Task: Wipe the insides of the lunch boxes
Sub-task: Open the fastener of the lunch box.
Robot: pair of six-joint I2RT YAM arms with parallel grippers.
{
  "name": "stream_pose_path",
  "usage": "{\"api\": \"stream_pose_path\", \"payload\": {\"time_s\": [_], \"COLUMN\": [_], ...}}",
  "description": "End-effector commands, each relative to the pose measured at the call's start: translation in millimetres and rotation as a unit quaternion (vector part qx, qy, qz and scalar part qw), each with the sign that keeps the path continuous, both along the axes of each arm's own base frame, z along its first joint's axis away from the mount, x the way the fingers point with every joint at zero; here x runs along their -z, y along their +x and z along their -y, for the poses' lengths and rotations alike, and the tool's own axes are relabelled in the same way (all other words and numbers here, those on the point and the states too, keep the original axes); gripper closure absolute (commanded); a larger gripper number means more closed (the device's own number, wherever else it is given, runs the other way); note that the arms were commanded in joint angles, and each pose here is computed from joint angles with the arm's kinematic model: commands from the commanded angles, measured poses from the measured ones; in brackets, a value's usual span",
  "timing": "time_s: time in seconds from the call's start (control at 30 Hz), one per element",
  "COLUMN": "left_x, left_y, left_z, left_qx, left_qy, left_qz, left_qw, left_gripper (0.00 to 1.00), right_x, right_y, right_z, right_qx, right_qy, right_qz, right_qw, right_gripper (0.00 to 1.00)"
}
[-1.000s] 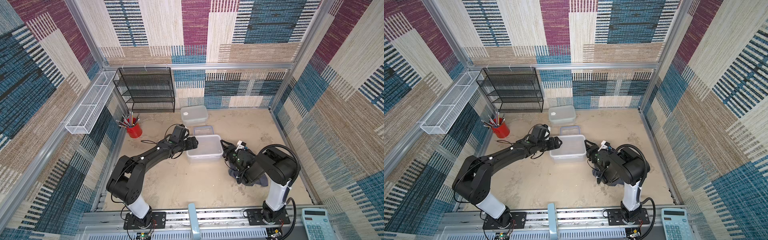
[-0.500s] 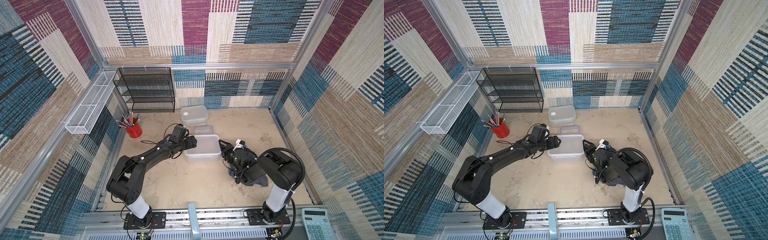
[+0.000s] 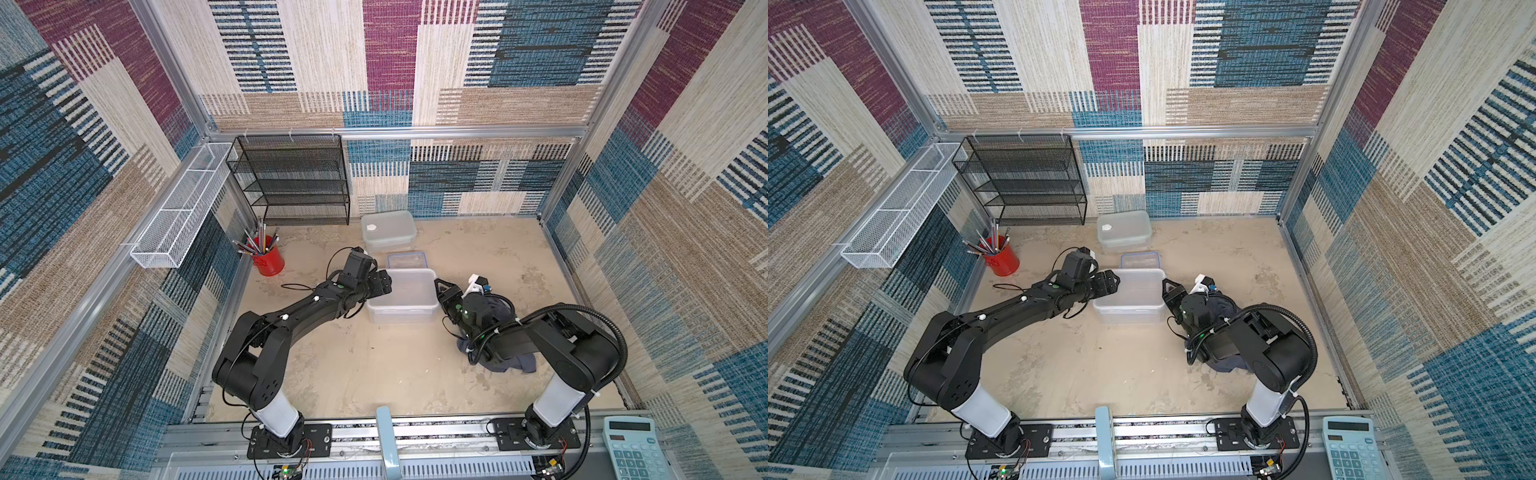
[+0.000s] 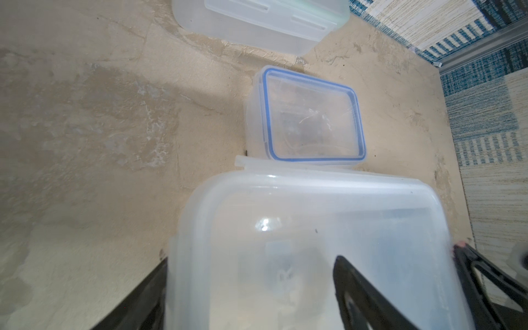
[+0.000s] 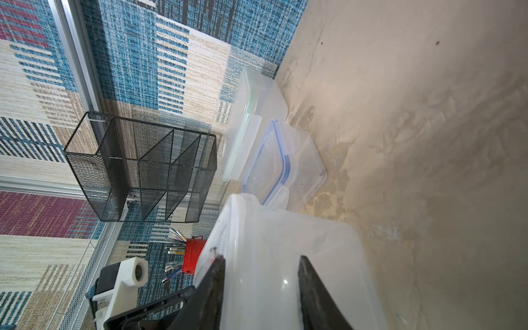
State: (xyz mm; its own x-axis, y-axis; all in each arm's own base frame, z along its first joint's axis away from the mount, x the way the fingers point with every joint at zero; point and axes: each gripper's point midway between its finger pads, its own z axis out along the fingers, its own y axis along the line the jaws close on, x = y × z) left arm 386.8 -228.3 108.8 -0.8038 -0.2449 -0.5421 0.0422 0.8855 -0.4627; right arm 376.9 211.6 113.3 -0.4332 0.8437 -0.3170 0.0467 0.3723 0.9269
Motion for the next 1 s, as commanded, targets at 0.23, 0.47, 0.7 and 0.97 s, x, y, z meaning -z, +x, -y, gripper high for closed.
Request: {"api": "stream_pose_path", "payload": {"time_s": [0.23,0.47,0.7,0.97], "left_x": [31,35,37,40], "left_y": [-56,-58,-58,-58], "left_z": [23,23,19,16], "left_qx": [0.103,0.102,0.097,0.095], "left_qy": [-0.008,-0.007,-0.001,0.011], "left_qz": [-0.099,-0.104,-0.104,-0.103], "left_qw": [0.99,0.989,0.99,0.99], "left_gripper": [0.15,0.15,0.15,0.15], "right_x": [-13,-13,-23,-36], "right_y": [-6,-3,-2,-5], "right_z": [-20,-17,-10,-13], "right_qx": [-0.048,-0.041,-0.029,-0.04], "right_qy": [-0.106,-0.141,-0.178,-0.179], "right_qz": [0.031,0.031,0.033,0.046], "right_qw": [0.993,0.989,0.983,0.982], "right_gripper": [1.0,1.0,1.0,0.83]}}
